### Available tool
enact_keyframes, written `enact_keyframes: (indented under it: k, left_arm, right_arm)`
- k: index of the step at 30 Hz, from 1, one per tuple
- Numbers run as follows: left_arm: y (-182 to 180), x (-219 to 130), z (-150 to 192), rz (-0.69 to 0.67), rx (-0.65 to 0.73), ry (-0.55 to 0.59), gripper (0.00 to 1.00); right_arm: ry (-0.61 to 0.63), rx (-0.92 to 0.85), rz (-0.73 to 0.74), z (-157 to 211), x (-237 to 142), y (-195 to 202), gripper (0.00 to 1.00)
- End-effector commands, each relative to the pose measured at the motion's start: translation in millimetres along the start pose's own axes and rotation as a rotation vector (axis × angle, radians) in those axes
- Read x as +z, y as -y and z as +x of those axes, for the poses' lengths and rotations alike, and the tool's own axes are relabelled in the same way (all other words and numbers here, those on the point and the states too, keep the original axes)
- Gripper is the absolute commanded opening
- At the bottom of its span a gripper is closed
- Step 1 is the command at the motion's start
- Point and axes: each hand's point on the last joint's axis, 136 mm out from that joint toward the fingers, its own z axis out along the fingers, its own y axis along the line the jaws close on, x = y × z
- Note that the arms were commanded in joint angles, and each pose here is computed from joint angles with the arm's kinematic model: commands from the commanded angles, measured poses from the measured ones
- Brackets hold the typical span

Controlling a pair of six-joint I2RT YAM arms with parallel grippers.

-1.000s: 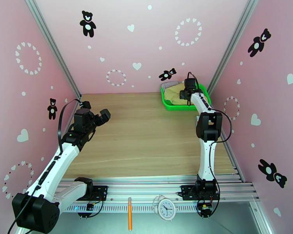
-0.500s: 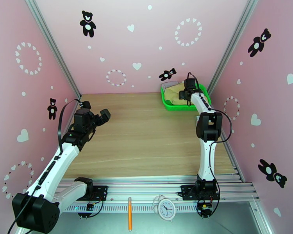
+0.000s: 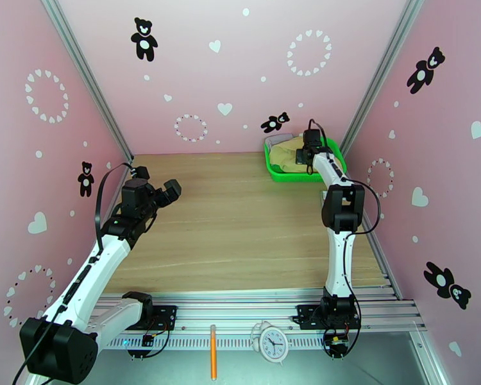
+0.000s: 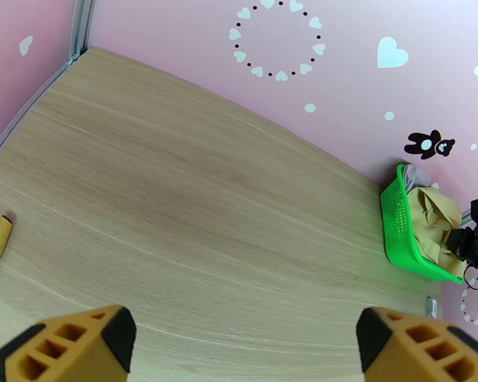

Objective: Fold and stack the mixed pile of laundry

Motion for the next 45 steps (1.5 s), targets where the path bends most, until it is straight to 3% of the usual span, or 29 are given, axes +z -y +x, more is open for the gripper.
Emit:
enact_keyframes:
  k: [1,5,11,19,23,27,32,36,39,45]
  left_arm:
    - [12,-15,-11,0.035,0.011,0.022,0.94]
    - [25,-30,-20,0.082,0.03,0.035,0.88]
    - [78,-40,-7,0.209,0.224,-0.006,0.88]
    - [166,-41,20,0.366,0.438,-0.067,0.85]
    - [227,-71,47,0.542,0.58,-0.078,0.99]
    - [270,-116,75,0.703,0.677,-0.065,0.99]
    - [271,-142,113,0.713,0.78,-0.049,0.99]
    - [242,-129,149,0.579,0.856,-0.011,0.99]
    - [219,-107,163,0.493,0.813,0.032,0.99]
    - [217,-83,178,0.469,0.796,0.125,0.99]
  right_arm:
    - [0.137,0.003,-0.05,-51,-59,0,0.0]
    - [0.279,-0.001,-0.114,-95,-135,-4,0.0]
    - [0.487,-0.053,-0.183,-138,-264,-13,0.0]
    - [0.656,-0.161,-0.292,-139,-412,-39,0.0]
    - [0.704,-0.194,-0.347,-125,-469,-47,0.0]
    - [0.668,-0.204,-0.425,-105,-490,-60,0.0]
    - [0.553,-0.205,-0.518,-78,-475,-88,0.0]
    - [0.503,-0.177,-0.569,-61,-458,-110,0.0]
    - [0.475,-0.184,-0.582,-50,-455,-119,0.0]
    - [0.466,-0.176,-0.588,-41,-464,-117,0.0]
